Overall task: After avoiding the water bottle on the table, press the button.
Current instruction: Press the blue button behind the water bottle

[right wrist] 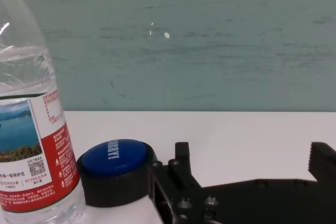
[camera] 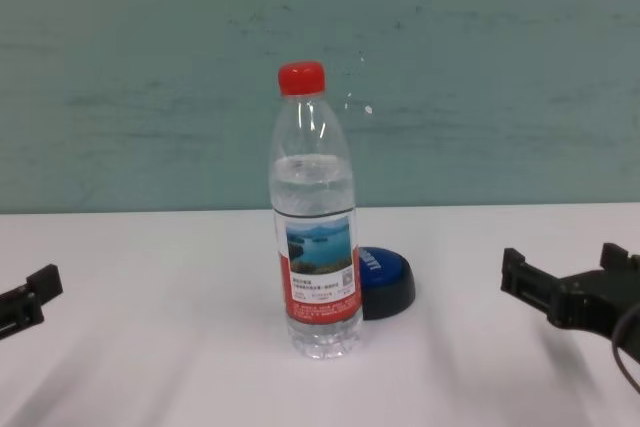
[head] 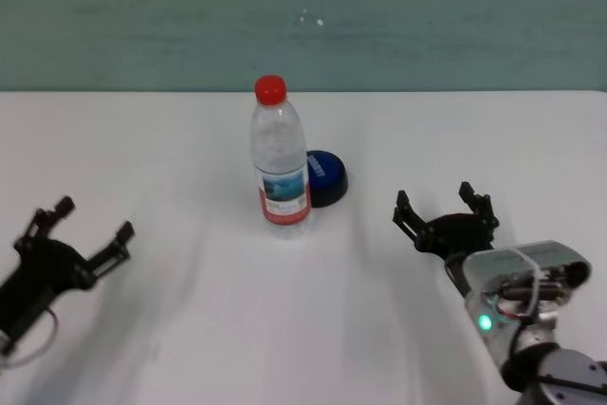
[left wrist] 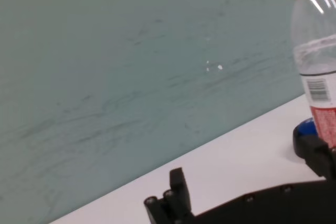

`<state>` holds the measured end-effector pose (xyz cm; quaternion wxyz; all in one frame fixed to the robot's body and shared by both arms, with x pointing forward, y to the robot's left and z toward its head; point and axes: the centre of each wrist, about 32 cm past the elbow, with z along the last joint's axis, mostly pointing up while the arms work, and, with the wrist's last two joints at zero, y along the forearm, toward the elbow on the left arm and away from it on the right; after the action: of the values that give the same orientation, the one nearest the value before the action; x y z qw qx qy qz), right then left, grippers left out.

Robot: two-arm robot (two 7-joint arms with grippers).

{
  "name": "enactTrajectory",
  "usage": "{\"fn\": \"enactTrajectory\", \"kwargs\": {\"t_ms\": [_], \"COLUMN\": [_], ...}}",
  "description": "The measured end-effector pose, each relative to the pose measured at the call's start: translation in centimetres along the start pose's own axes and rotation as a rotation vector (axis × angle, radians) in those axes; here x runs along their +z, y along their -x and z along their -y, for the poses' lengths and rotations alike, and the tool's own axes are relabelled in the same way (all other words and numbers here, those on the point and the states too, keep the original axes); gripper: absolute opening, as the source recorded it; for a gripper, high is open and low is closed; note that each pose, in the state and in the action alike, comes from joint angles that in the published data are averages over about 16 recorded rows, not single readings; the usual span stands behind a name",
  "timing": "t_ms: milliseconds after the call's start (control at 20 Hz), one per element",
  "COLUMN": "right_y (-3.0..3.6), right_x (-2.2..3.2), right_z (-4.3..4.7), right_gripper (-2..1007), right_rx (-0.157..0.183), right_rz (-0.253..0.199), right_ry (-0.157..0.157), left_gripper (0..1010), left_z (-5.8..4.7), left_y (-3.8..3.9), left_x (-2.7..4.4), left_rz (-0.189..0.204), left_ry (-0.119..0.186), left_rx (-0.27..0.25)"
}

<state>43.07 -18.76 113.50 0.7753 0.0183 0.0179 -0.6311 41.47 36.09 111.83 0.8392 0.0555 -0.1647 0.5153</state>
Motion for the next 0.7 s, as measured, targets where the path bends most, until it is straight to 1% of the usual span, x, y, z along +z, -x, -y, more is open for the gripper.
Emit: {"fn": "enactTrajectory", "kwargs": {"t_ms": [150, 350, 700], "right_y": [0.00, 0.00, 0.00], "right_x": [0.00, 0.00, 0.00], "right_z": [0.00, 0.00, 0.00], "right_gripper": [1004, 1004, 1004], "right_rx": [0.000, 0.000, 0.000], "right_rz": [0.000, 0.000, 0.000], "right_ry": [0.000, 0.000, 0.000], "left_gripper": [1000, 1000, 1000], "left_z": [0.3, 1.1, 3.4], "left_y": [-0.70, -1.49, -2.78], "left_x": [-0.19, -0.35, -0.61], "left_rz": [0.009, 0.019, 0.030], "left_ry": [0.002, 0.007, 0.011], "left_rx": [0.001, 0.001, -0.004]}}
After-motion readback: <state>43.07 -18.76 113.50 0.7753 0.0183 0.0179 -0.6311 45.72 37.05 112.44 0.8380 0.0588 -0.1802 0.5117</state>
